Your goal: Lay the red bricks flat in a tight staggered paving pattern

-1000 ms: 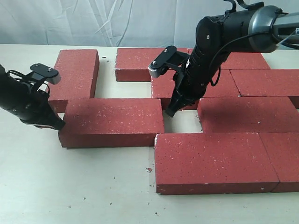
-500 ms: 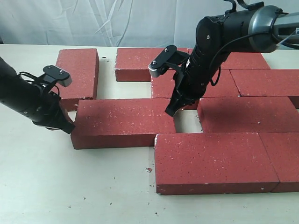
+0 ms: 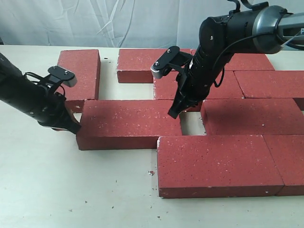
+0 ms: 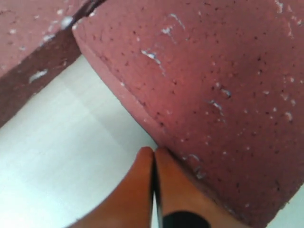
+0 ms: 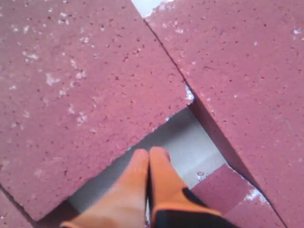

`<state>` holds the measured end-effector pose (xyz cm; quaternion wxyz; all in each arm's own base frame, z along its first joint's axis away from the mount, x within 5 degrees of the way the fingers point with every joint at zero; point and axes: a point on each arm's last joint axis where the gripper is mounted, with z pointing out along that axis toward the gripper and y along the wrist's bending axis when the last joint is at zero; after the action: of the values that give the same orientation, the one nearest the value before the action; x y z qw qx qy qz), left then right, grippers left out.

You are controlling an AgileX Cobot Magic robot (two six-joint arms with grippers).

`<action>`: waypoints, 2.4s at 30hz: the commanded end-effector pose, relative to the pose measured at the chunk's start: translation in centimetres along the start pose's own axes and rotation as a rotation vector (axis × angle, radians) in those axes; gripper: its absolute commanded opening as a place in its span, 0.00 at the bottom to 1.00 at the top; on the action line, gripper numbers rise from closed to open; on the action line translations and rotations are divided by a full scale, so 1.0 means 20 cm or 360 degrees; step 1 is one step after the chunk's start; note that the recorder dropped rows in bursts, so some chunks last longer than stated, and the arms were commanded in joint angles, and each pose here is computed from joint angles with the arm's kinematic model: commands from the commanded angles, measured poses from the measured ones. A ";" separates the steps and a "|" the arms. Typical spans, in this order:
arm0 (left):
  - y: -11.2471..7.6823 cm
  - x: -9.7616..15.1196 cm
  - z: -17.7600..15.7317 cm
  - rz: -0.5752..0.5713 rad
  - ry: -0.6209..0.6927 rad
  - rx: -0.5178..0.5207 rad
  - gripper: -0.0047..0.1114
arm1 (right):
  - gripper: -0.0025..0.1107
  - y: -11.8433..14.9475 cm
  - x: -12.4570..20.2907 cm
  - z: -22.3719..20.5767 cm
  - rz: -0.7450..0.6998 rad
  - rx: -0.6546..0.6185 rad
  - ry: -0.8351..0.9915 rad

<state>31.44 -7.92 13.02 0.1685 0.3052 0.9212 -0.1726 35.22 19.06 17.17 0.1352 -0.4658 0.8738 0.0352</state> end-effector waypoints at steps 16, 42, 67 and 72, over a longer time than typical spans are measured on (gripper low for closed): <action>-0.18 -0.13 0.13 0.0128 -0.0044 0.0025 0.04 | 0.02 -0.01 0.00 -0.03 -0.0006 0.0022 -0.0017; -0.25 -0.17 0.28 0.0278 0.0025 0.0023 0.04 | 0.02 -0.01 0.00 -0.03 -0.0010 0.0024 -0.0020; -0.20 -0.20 -0.03 0.0275 -0.0008 -0.0017 0.04 | 0.02 0.01 -0.02 -0.03 0.0073 -0.0034 -0.0083; -0.28 -0.19 -0.28 0.0424 -0.0002 0.0037 0.04 | 0.02 0.09 -0.07 -0.05 0.0101 -0.0331 -0.0222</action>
<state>30.89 -12.52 18.01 0.1847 0.4092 0.8797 -0.1566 34.62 20.25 17.38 0.1331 -0.4291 0.8860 0.1145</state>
